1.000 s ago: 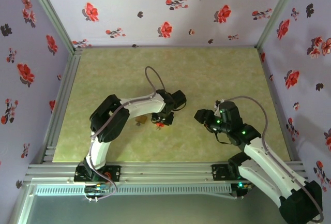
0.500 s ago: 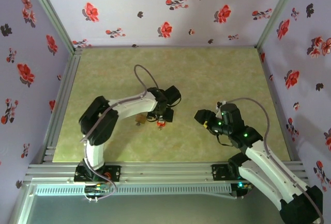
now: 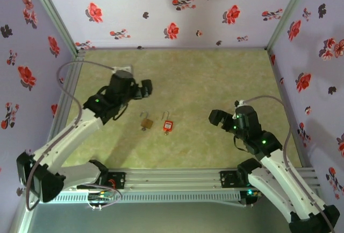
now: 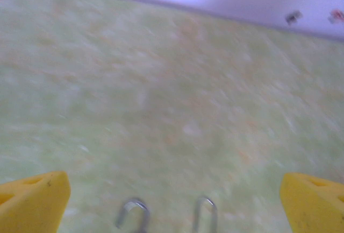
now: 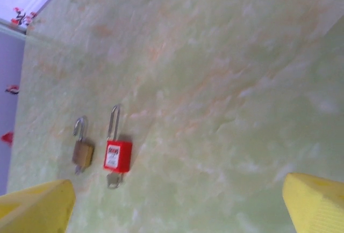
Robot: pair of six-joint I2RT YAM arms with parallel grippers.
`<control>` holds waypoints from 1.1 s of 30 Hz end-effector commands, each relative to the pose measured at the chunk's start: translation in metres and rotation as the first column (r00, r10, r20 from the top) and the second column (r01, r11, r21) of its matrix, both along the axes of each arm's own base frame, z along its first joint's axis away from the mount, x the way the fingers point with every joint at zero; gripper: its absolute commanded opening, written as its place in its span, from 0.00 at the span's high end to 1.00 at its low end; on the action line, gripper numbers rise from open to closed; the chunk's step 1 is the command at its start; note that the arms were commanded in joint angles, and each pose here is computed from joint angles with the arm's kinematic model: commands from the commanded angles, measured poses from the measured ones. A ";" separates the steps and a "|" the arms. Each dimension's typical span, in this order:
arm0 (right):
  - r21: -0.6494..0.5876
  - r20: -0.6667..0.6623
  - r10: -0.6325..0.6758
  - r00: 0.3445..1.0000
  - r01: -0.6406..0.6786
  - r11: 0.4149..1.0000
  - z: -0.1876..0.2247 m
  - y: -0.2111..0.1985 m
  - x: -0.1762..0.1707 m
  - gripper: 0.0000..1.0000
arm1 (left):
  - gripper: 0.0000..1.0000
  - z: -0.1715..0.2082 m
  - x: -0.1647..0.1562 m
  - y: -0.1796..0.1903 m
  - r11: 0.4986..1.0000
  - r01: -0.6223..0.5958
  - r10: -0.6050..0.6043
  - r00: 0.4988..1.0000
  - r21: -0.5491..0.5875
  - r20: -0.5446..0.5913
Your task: Unlock with the key
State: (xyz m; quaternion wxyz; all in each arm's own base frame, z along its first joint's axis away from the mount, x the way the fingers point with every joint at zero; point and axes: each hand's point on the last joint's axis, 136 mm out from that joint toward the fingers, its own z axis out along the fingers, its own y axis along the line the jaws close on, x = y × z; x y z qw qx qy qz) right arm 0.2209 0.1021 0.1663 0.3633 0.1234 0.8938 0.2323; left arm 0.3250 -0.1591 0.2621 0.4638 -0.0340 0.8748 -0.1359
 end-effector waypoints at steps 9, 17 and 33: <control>-0.348 0.204 -0.291 0.935 0.348 0.871 -0.004 -0.116 0.078 0.01 | 0.00 -0.032 0.035 0.145 0.895 -0.392 0.304 0.884 0.211 0.355; -0.427 0.336 -0.414 0.846 0.528 0.734 -0.057 -0.171 0.104 0.01 | 0.00 -0.097 0.026 0.194 0.813 -0.468 0.346 0.867 0.347 0.359; -0.452 0.543 -0.150 0.826 0.439 0.777 -0.063 -0.124 0.156 0.01 | 0.00 -0.164 0.055 0.168 0.904 -0.252 0.129 0.931 0.345 0.342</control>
